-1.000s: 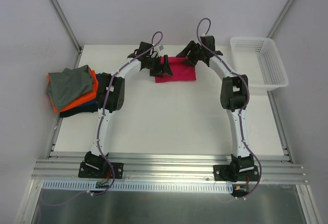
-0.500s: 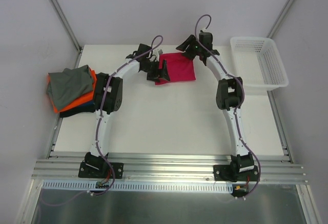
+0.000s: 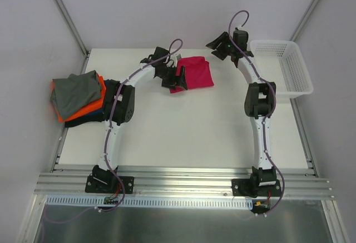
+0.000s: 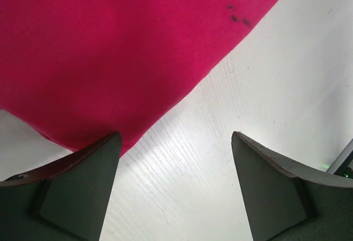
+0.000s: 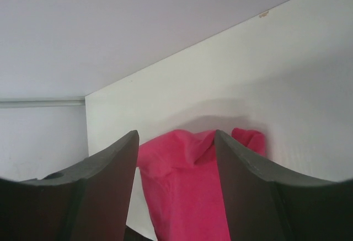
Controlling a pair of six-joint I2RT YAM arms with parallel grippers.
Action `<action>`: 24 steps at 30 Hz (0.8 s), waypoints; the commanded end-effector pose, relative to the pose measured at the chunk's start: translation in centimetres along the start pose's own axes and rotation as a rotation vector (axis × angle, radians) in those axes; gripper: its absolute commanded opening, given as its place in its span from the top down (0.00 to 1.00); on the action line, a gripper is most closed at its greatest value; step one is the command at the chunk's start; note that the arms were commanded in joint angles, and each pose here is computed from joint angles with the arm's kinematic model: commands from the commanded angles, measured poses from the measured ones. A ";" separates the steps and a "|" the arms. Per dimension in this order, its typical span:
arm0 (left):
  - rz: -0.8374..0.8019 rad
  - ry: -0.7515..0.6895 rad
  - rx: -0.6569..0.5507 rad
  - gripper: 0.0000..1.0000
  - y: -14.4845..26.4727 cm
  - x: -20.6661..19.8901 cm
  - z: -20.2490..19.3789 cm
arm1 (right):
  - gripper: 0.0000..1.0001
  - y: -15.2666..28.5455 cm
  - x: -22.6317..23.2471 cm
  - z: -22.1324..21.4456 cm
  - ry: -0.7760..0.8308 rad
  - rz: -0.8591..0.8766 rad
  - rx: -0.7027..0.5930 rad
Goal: Fold and stack the t-shirts
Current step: Smooth out wrinkles on the folded tshirt
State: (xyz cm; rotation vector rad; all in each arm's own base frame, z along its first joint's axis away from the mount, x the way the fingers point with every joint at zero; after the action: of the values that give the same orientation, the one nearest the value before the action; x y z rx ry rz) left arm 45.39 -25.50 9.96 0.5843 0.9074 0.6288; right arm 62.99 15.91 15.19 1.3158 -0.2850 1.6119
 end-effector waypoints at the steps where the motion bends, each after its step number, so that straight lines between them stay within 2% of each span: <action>1: 0.013 -0.149 -0.164 0.18 5.5 -4.0 5.0 | 0.39 5.3 9.1 1.9 0.065 0.186 -0.030; 7: 0.009 -0.205 -0.247 0.15 7.9 -5.6 7.5 | 0.38 7.6 10.7 0.6 0.048 0.188 0.030; 10: 0.021 -0.203 -0.260 0.12 7.9 -5.4 8.0 | 0.38 7.7 9.7 -1.2 0.010 0.150 0.091; 14: 0.016 -0.178 -0.231 0.12 5.6 -3.5 7.8 | 0.38 6.8 7.0 -4.0 -0.034 0.083 0.179; 24: 0.015 -0.166 -0.216 0.13 -0.1 0.3 7.8 | 0.37 4.5 1.6 -7.3 -0.052 -0.033 0.272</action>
State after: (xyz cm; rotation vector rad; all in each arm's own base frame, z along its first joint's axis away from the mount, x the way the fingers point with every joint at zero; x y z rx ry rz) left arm 51.07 -27.09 13.68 0.4594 0.6976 0.6624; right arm 55.36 19.21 15.31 1.5626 -0.0966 1.5945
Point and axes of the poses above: each gripper's point midway between its finger pads, its own y axis back along the fingers, its own x axis along the line the jaws close on, z = x × y, the point moved 6 cm from there along y, back along the fingers, and after that the axes turned 6 degrees about -y, right-handed, at the moved point
